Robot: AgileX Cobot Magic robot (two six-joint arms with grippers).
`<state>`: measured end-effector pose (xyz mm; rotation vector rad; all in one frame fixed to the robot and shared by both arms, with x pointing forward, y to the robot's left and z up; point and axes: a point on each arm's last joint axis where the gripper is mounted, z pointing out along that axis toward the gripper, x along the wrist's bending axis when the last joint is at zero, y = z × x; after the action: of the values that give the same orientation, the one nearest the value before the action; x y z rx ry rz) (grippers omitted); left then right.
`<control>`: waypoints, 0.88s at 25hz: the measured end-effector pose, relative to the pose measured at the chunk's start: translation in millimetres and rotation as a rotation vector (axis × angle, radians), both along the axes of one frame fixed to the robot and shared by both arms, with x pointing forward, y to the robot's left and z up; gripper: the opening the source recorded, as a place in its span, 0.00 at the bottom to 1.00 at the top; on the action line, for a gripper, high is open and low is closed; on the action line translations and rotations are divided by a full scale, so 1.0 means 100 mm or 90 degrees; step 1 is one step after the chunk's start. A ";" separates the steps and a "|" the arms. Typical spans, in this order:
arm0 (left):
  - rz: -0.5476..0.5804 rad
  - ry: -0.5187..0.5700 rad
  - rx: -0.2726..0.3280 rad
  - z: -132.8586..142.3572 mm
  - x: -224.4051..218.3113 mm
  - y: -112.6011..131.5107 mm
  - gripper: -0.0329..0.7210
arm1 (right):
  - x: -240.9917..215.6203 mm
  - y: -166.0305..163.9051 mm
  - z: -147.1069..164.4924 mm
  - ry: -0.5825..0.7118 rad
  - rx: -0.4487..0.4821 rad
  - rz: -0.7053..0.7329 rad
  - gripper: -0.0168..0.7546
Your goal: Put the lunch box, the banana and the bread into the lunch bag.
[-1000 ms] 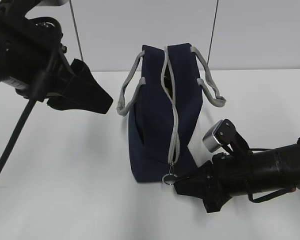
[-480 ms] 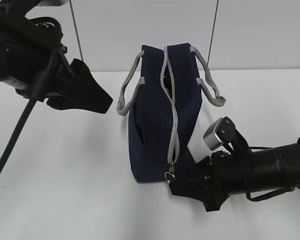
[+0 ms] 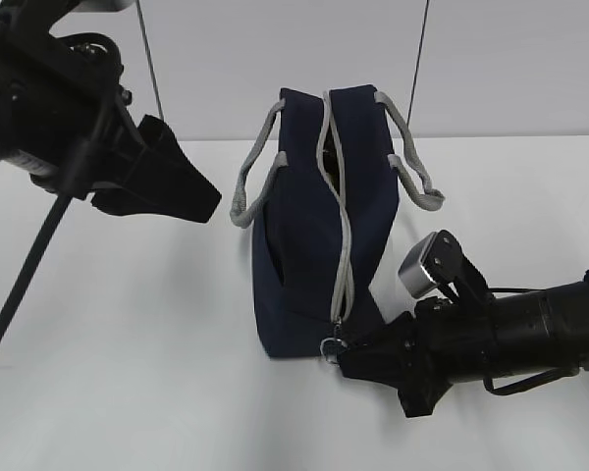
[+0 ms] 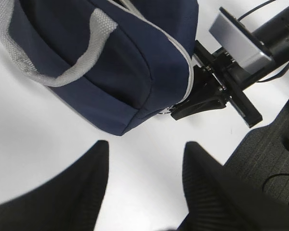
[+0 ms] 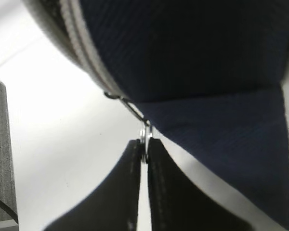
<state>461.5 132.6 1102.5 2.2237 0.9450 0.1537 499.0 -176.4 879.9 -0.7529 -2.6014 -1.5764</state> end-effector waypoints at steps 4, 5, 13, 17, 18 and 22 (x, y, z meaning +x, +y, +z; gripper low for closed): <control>0.000 0.000 0.000 0.00 0.00 0.00 0.52 | 0.00 0.00 0.00 -0.001 -0.002 -0.001 0.00; 0.000 0.000 0.000 0.00 0.00 0.00 0.52 | 0.00 0.00 0.00 -0.001 -0.002 -0.001 0.00; 0.000 -0.001 0.000 0.00 0.00 0.00 0.52 | -0.03 -0.01 0.04 0.032 -0.007 0.000 0.00; 0.000 -0.001 0.000 0.00 0.00 0.00 0.52 | -0.05 -0.04 0.18 0.024 -0.036 -0.008 0.00; 0.000 -0.001 0.000 0.00 0.00 0.00 0.52 | -0.05 -0.04 0.21 0.026 -0.045 -0.011 0.00; 0.000 -0.001 0.000 0.00 0.00 0.00 0.52 | -0.09 -0.06 0.33 0.025 -0.062 -0.010 0.00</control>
<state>461.6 132.6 1102.5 2.2237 0.9447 0.1553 490.2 -182.7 912.8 -0.8036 -2.6669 -1.4319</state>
